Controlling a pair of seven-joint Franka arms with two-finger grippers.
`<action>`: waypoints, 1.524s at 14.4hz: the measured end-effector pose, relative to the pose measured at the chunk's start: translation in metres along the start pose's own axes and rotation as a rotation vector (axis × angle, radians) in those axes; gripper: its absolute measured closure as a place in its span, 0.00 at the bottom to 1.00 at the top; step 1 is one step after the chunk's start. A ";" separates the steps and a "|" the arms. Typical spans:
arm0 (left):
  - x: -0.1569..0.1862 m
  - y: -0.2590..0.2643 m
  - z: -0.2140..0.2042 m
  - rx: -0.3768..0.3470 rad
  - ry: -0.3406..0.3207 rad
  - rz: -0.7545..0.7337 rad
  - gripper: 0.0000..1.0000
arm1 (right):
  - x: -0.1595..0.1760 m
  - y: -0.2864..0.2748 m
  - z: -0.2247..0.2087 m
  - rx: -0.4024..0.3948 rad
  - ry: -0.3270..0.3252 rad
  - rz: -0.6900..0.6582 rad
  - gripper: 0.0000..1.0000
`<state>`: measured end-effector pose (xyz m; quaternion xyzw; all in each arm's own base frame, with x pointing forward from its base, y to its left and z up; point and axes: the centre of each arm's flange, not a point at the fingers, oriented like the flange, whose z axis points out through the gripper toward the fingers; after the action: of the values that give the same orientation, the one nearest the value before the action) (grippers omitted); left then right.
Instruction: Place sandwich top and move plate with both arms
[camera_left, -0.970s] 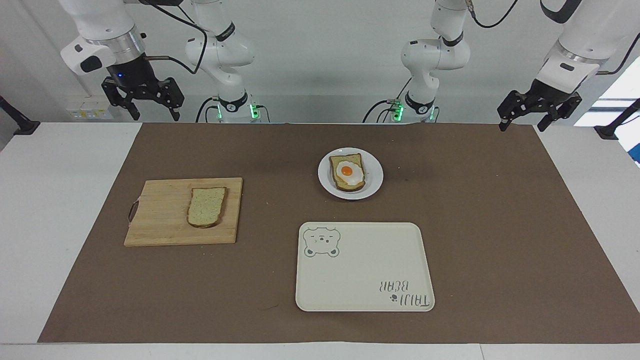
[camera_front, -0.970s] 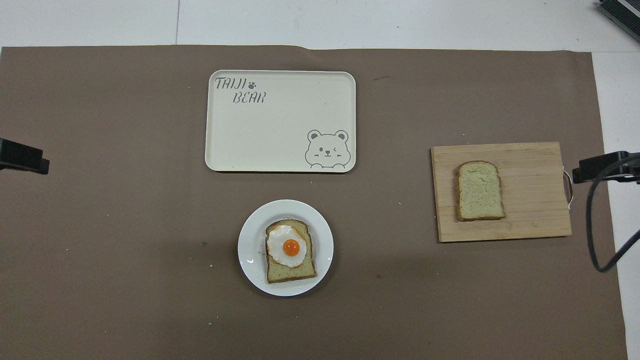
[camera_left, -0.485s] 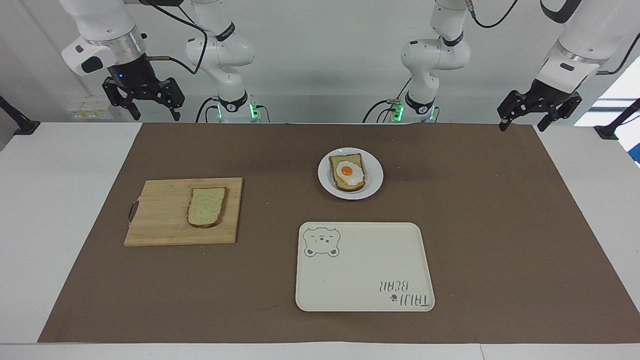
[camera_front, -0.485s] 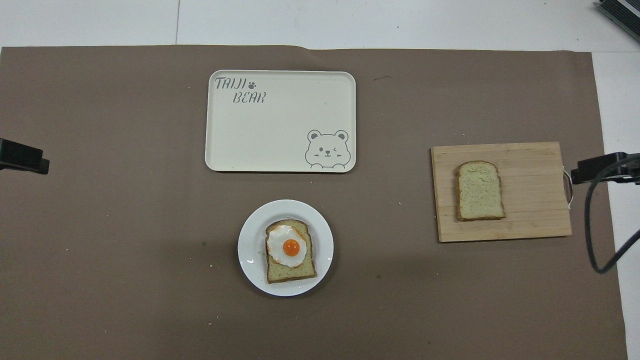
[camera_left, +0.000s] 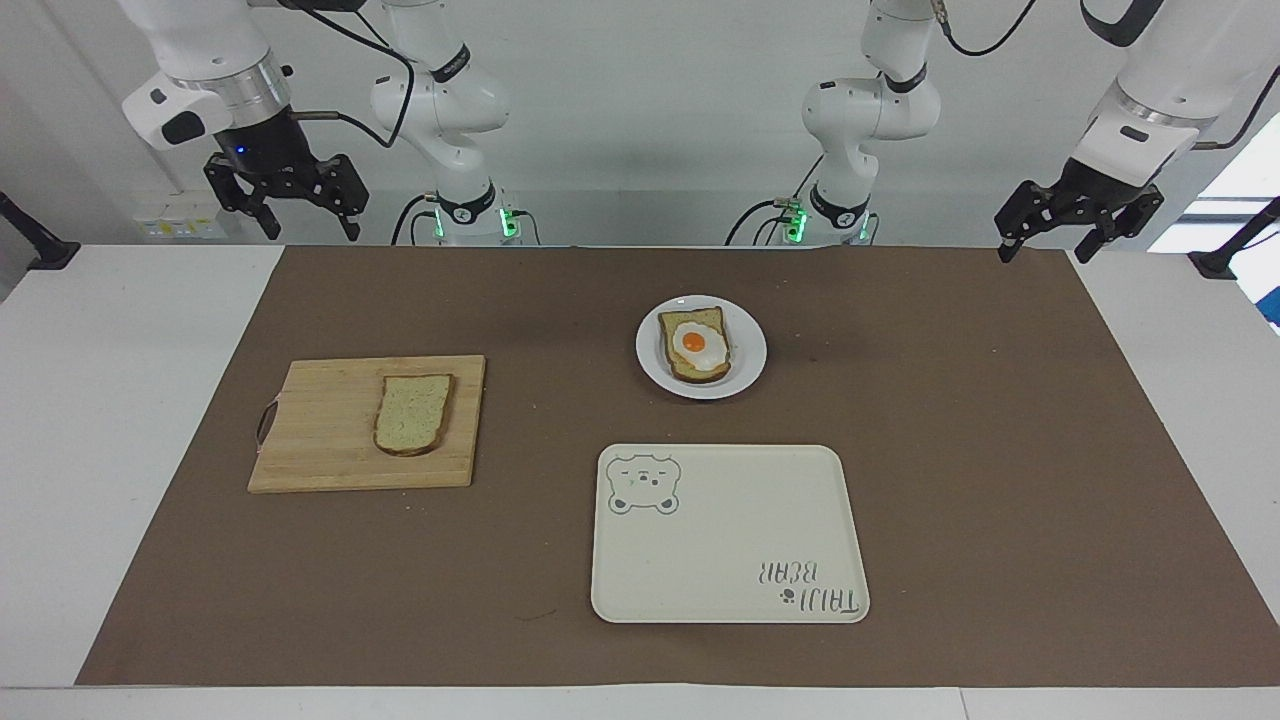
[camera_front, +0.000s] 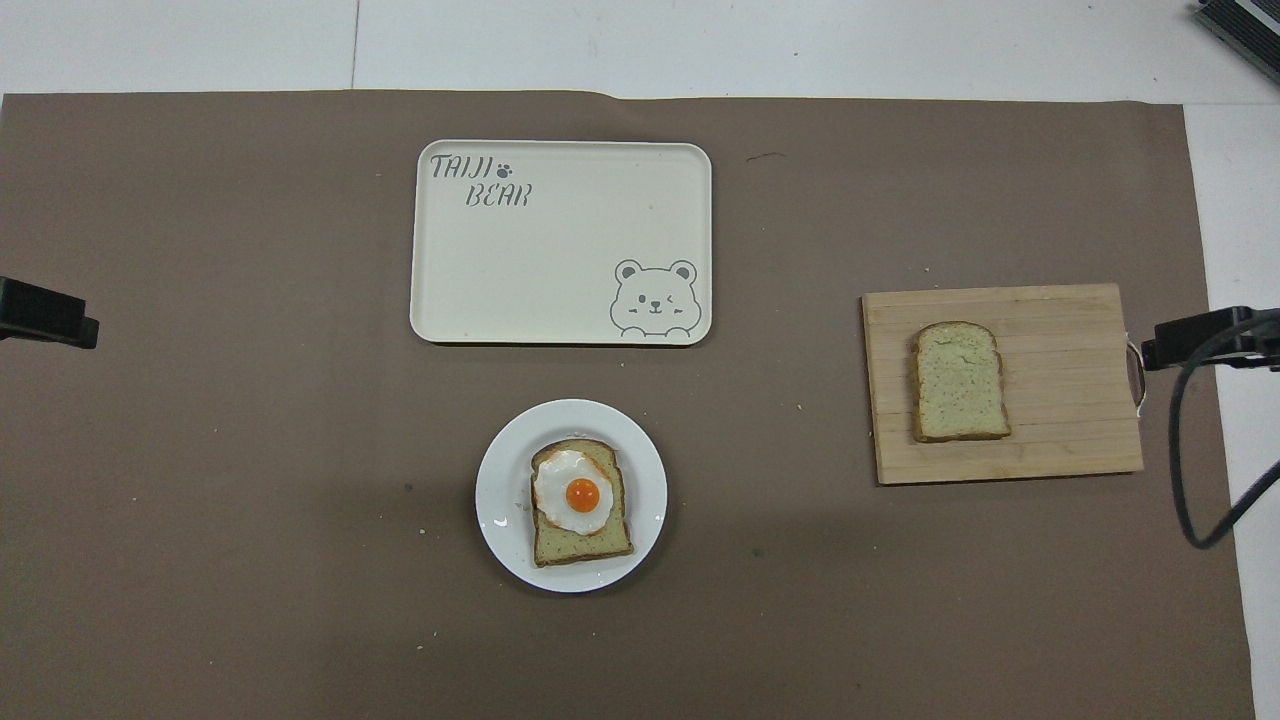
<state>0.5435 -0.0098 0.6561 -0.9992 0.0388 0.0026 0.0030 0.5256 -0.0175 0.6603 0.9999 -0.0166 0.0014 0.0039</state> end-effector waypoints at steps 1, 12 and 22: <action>0.000 0.000 0.000 0.000 0.000 0.000 0.00 | 0.000 0.001 0.000 0.000 0.000 0.001 0.00; 0.000 0.000 0.000 0.000 0.000 0.000 0.00 | 0.002 0.001 0.004 0.000 0.004 0.002 0.00; 0.000 0.000 0.000 0.000 0.000 0.000 0.00 | 0.014 -0.003 0.019 0.001 0.069 -0.006 0.00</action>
<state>0.5435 -0.0098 0.6561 -0.9992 0.0388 0.0026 0.0030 0.5399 -0.0149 0.6409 0.9993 -0.0137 0.0357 0.0041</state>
